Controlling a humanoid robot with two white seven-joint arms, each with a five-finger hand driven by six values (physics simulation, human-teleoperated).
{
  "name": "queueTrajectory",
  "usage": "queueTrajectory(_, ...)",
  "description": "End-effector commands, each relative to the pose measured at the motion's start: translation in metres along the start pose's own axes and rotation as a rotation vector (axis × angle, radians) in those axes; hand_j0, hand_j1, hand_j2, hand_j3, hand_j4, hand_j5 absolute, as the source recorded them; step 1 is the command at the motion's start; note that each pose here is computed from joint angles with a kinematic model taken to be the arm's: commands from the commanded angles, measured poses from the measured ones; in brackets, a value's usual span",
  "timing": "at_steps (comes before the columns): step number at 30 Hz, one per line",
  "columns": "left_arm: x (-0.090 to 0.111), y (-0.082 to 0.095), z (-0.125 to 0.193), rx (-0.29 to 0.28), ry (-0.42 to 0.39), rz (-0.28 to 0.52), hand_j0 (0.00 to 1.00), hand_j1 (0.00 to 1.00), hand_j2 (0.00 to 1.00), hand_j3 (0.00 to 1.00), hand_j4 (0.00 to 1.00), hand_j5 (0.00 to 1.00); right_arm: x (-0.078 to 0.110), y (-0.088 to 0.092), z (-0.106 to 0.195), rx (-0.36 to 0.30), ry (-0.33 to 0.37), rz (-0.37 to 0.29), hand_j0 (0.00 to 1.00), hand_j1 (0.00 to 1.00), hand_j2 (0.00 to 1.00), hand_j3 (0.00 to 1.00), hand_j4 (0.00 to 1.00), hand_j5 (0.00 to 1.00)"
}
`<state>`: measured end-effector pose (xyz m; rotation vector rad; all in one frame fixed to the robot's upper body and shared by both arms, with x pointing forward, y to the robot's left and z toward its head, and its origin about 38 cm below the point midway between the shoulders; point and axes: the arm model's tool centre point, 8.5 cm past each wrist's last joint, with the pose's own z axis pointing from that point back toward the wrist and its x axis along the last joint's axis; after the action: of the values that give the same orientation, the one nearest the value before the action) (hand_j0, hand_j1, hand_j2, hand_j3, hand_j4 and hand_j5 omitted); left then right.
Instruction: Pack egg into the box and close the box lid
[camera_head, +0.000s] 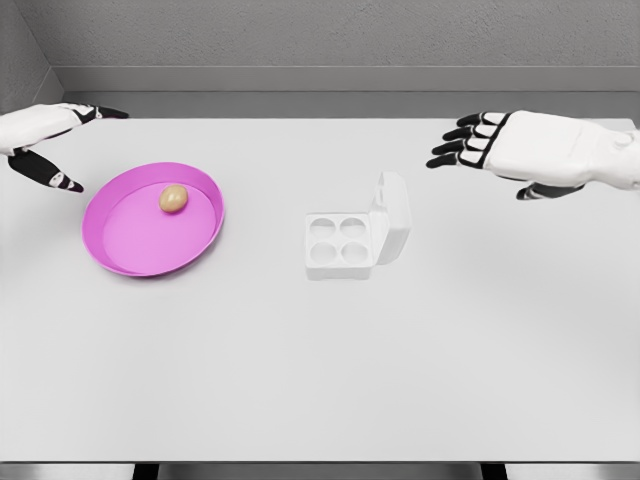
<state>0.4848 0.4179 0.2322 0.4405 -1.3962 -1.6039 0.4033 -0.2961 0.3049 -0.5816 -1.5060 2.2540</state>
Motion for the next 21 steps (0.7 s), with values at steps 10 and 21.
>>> queueTrajectory(10, 0.062, -0.020, -0.040, -0.124, -0.181, -0.107, 1.00, 1.00, 1.00, 1.00, 1.00, 1.00, -0.004, 0.060, -0.008, 0.105, 0.000, -0.148, 1.00, 1.00, 1.00, 1.00, 1.00, 1.00)
queueTrajectory(21, 0.060, -0.050, -0.050, -0.231, -0.169, -0.131, 0.94, 0.94, 0.94, 0.94, 0.94, 0.94, -0.005, 0.092, -0.018, 0.172, -0.004, -0.210, 1.00, 1.00, 1.00, 1.00, 1.00, 1.00)
